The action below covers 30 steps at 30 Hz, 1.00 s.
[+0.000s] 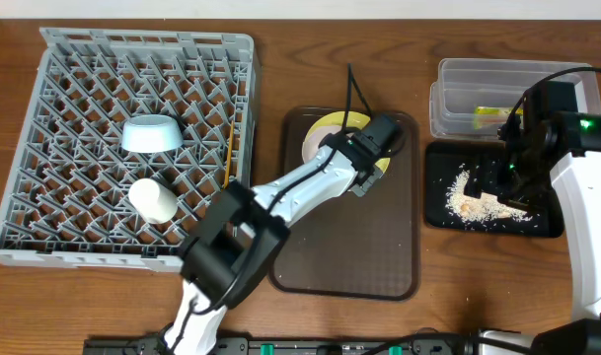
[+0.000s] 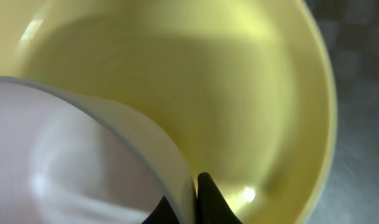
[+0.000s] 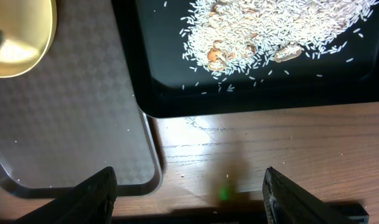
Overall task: Sort waste into correct bins and load items into the dishwasher
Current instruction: 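Reach the left gripper to the yellow plate and grasp the pink bowl, then carry the pink bowl with the left gripper and set it in the rack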
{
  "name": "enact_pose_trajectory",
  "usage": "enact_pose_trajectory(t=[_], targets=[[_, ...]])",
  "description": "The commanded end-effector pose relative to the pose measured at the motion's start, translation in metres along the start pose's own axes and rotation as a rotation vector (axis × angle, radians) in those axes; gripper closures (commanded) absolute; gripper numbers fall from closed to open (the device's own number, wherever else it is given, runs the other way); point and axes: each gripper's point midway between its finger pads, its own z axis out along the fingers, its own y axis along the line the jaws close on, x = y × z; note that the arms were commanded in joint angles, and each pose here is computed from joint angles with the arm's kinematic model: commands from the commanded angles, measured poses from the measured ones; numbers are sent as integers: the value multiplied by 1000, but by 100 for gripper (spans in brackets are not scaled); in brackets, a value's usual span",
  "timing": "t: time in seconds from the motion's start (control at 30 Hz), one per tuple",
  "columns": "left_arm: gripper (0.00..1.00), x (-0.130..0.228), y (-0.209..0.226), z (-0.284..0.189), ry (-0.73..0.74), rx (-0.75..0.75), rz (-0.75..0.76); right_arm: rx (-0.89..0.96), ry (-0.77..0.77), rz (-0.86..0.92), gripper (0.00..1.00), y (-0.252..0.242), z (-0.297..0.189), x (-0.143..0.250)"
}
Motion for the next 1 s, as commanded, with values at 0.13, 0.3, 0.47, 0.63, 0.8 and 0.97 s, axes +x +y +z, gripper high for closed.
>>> enact_pose_trajectory(t=[0.13,0.3,0.47,0.63,0.8,0.97], targets=[[92,-26,33,-99,-158,-16,-129,7,-33,15,27,-2,-9,-2],[92,-22,65,-136,-200,57,-217,7,-31,15,27,-2,-9,-2],[92,-17,111,-167,-284,313,-384,7,-30,15,27,-2,-9,-2],[92,-2,167,-192,-399,630,-566,8,-27,15,27,-2,-9,-1],[92,15,207,-203,-472,745,-670,8,-27,16,27,-2,-9,-1],[92,29,232,-203,-515,855,-748,8,-26,16,27,-2,-9,-1]])
